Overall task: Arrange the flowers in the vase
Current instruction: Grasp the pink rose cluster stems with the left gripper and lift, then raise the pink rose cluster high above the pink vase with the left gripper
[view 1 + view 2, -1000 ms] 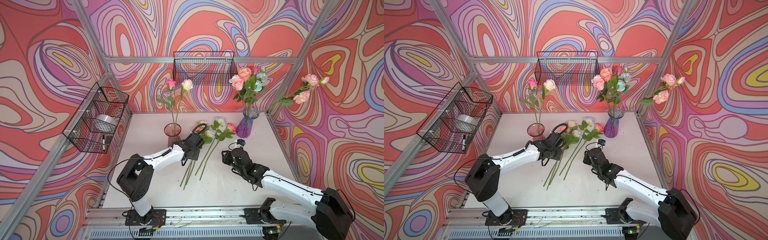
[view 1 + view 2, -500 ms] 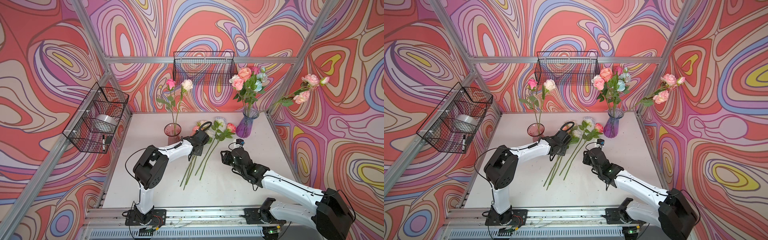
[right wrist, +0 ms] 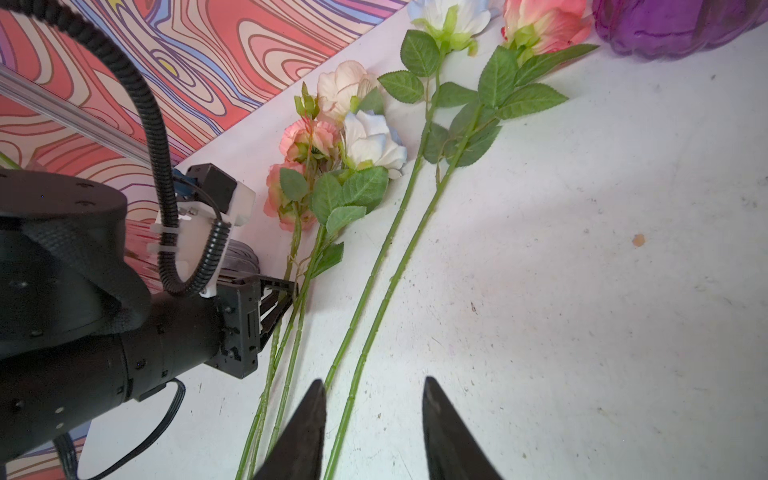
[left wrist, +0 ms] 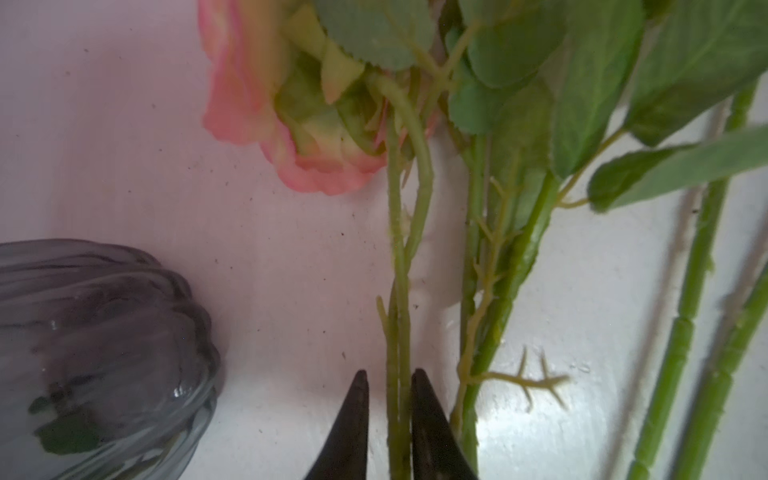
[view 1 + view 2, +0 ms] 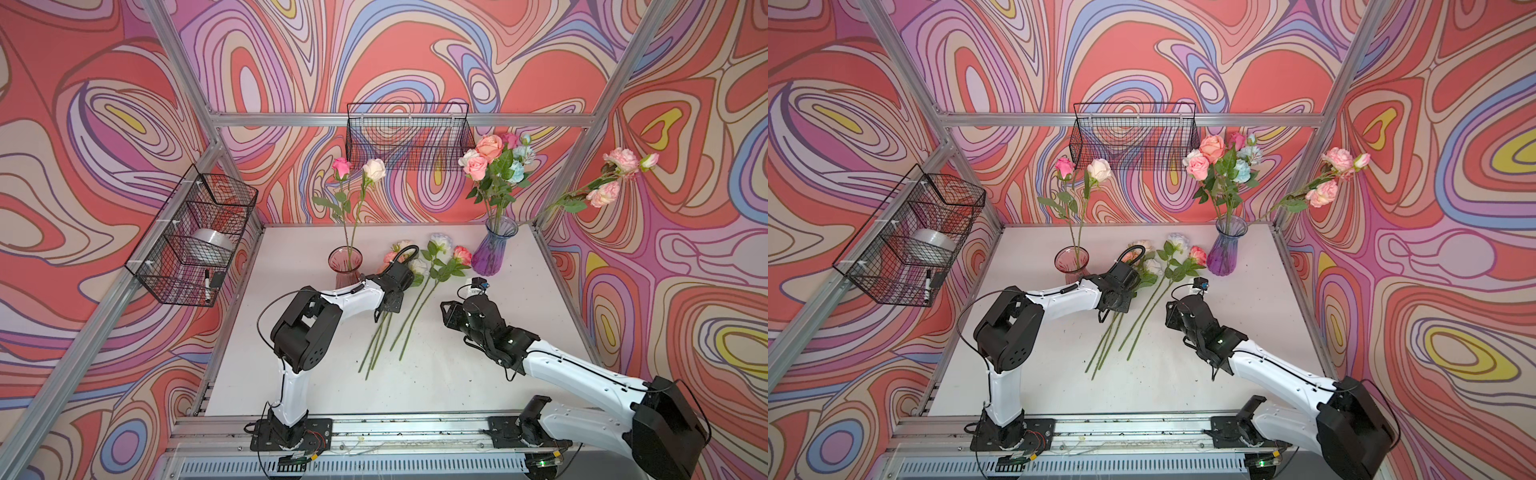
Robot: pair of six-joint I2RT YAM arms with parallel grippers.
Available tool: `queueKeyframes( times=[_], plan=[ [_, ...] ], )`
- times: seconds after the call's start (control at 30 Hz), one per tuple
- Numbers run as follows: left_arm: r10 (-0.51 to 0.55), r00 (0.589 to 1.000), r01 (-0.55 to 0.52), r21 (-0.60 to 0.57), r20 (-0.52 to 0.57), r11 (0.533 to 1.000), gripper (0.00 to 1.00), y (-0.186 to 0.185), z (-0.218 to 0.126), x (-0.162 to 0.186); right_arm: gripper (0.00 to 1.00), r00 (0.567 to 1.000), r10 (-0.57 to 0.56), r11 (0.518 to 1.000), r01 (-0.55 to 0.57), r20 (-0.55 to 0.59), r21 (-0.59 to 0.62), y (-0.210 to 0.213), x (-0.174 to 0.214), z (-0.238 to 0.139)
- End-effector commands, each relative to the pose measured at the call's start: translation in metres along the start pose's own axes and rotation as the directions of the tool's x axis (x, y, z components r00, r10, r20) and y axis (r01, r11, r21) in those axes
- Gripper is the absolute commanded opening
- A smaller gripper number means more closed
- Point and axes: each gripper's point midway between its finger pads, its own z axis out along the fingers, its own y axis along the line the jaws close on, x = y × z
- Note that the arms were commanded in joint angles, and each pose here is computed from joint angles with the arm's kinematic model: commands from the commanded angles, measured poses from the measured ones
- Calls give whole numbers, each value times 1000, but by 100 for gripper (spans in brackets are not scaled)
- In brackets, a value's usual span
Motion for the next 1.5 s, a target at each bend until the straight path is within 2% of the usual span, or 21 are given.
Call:
queueKeyframes(
  times=[0.0,0.07,0.13,0.37,0.8,0.9,0.97,1.03,1.1,1.3,1.4,1.47],
  plan=[
    [-9,1000,10,63,-12,998,22,-6,6,2,39,1000,-11,1000,11,0,-1,0,-1,1],
    [-20,1000,21,70,-18,997,10,-5,7,2,39,1000,-6,1000,6,1,-4,1,-1,1],
    [-22,1000,23,81,-8,996,5,-6,1,-1,39,1000,-5,1000,5,-3,-6,1,-1,1],
    [-28,998,22,94,57,995,0,1,-37,-19,39,1000,-2,1000,2,7,-9,1,-2,-2],
    [-81,974,48,158,213,986,0,18,-130,-42,39,1000,12,999,-12,12,-47,8,-5,-9],
    [-84,960,25,215,269,976,0,16,-153,-45,40,1000,-3,994,4,4,-112,18,-4,-11],
    [-85,945,-3,267,317,964,0,13,-169,-47,42,999,-43,972,40,-8,-231,39,-1,-15],
    [-100,917,-35,328,387,944,0,9,-190,-49,45,996,-86,925,77,-8,-372,64,2,-22],
    [-135,872,-60,377,470,924,0,9,-212,-53,46,995,-96,896,79,-18,-438,77,5,-23],
    [-220,750,-132,467,624,874,0,13,-272,-56,50,999,-37,922,34,-1,-387,73,-1,-3],
    [-243,681,-177,477,690,861,0,19,-305,-60,50,999,-49,908,49,12,-415,76,2,1],
    [-268,624,-190,475,734,859,0,26,-328,-63,49,998,-64,932,57,-7,-357,66,7,12]
  ],
)
